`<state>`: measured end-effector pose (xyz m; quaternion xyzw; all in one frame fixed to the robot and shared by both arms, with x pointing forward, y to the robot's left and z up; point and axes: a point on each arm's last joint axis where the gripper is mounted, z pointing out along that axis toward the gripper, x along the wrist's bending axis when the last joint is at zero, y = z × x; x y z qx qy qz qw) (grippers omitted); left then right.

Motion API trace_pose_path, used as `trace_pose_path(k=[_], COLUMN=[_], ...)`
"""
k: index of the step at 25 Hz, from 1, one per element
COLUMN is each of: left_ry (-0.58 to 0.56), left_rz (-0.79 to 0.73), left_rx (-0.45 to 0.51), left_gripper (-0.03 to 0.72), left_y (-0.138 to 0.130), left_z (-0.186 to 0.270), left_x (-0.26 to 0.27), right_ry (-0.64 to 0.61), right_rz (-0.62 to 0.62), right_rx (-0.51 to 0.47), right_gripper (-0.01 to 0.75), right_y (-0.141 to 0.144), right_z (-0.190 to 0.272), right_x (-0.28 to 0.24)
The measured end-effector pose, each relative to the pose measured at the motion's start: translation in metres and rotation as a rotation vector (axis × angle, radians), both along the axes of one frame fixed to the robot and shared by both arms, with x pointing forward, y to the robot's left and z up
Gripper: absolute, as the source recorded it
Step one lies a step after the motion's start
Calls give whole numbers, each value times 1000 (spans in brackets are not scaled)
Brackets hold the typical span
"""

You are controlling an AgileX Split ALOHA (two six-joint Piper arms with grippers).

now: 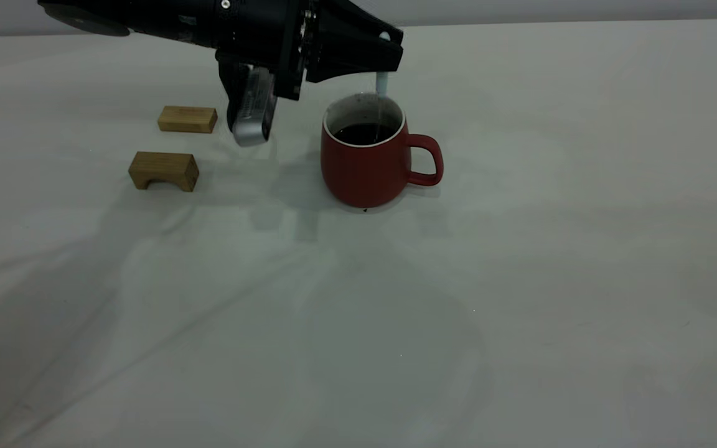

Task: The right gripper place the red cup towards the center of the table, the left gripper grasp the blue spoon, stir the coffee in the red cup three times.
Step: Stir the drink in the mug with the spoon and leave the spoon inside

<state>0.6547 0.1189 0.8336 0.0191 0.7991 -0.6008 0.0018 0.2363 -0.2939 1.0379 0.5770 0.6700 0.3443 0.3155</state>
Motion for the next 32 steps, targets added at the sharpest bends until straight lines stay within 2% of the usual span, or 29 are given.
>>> trace_pose_path(k=[2, 6, 10, 16, 22, 25, 30, 32], left_ry=[38, -40, -100, -126, -238, -275, -335, -357], left_rz=[-1, 9, 1, -41, -106, -129, -183, -216], left_rx=[37, 102, 99, 99, 118, 122, 81, 46], left_gripper=[178, 178, 178, 178, 178, 218, 383, 427], left_y=[1, 2, 2, 2, 3, 3, 2, 1], left_z=[-2, -3, -3, -4, -6, -7, -5, -1], left_x=[0, 7, 9, 6, 4, 3, 0, -2], right_ry=[0, 0, 0, 0, 0, 0, 0, 0], right_rz=[0, 0, 0, 0, 0, 0, 0, 0], right_rx=[0, 0, 0, 0, 0, 0, 0, 0], right_gripper=[586, 586, 586, 586, 586, 586, 586, 586], right_y=[0, 0, 0, 0, 0, 0, 0, 0], right_z=[0, 0, 0, 0, 0, 0, 0, 0], right_x=[0, 0, 0, 0, 0, 0, 0, 0])
